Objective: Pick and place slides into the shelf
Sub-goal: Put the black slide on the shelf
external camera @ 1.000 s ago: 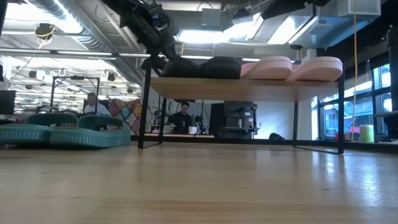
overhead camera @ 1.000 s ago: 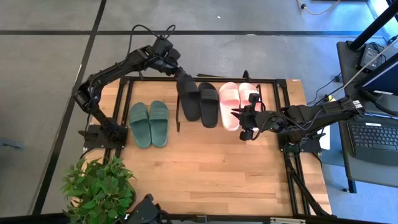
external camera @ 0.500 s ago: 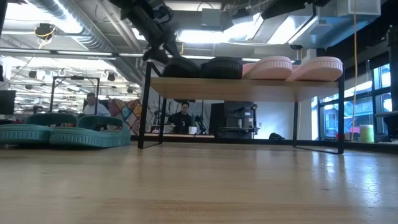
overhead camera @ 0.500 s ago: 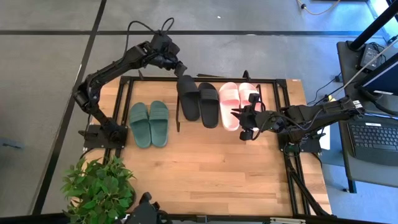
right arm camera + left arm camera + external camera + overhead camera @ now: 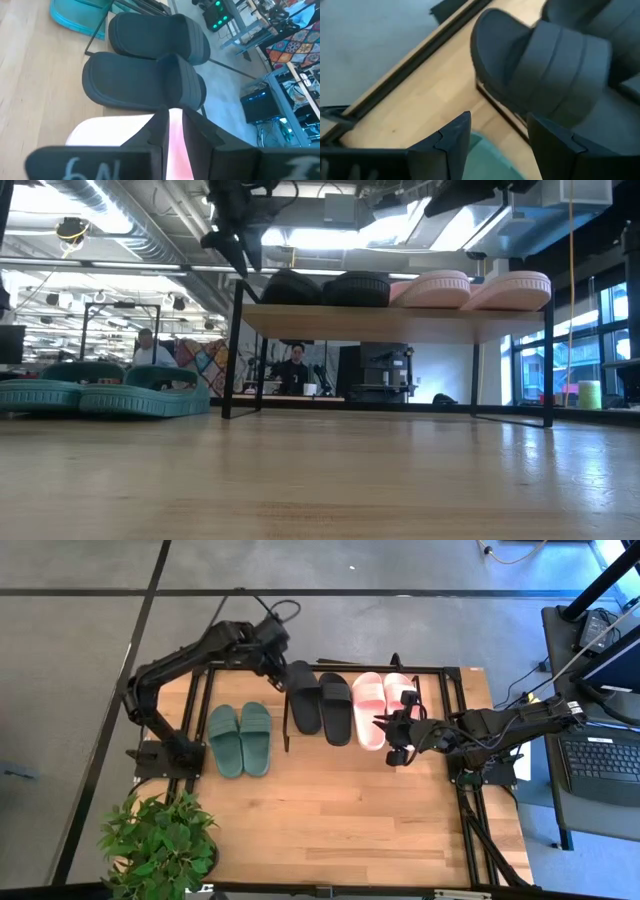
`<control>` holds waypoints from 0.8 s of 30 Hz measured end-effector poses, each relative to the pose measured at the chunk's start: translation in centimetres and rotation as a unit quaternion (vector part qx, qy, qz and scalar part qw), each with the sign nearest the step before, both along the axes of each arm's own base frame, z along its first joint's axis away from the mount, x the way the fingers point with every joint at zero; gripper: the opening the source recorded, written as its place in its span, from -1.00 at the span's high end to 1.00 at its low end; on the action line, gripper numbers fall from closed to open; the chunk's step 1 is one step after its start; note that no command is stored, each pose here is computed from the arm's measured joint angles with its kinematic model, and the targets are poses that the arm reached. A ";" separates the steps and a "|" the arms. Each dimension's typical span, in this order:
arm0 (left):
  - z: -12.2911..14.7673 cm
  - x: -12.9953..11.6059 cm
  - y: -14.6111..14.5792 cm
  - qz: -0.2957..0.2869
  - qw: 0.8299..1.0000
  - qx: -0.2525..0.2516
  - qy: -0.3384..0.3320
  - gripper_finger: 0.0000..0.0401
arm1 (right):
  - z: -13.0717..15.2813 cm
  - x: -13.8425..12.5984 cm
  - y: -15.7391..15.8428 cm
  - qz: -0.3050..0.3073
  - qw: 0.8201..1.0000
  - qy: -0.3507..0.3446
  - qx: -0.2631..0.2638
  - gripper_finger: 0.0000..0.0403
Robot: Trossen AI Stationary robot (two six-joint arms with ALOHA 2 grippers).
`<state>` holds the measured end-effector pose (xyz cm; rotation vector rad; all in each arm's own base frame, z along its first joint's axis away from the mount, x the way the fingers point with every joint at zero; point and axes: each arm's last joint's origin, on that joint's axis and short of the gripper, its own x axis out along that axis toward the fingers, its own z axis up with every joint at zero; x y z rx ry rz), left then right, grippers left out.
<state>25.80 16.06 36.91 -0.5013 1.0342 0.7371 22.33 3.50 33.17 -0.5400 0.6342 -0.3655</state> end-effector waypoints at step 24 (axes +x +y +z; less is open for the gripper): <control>-3.4 2.8 -1.2 0.042 0.995 0.020 0.087 0.08 | -0.1 -0.1 0.0 -0.005 1.000 0.003 0.007 0.73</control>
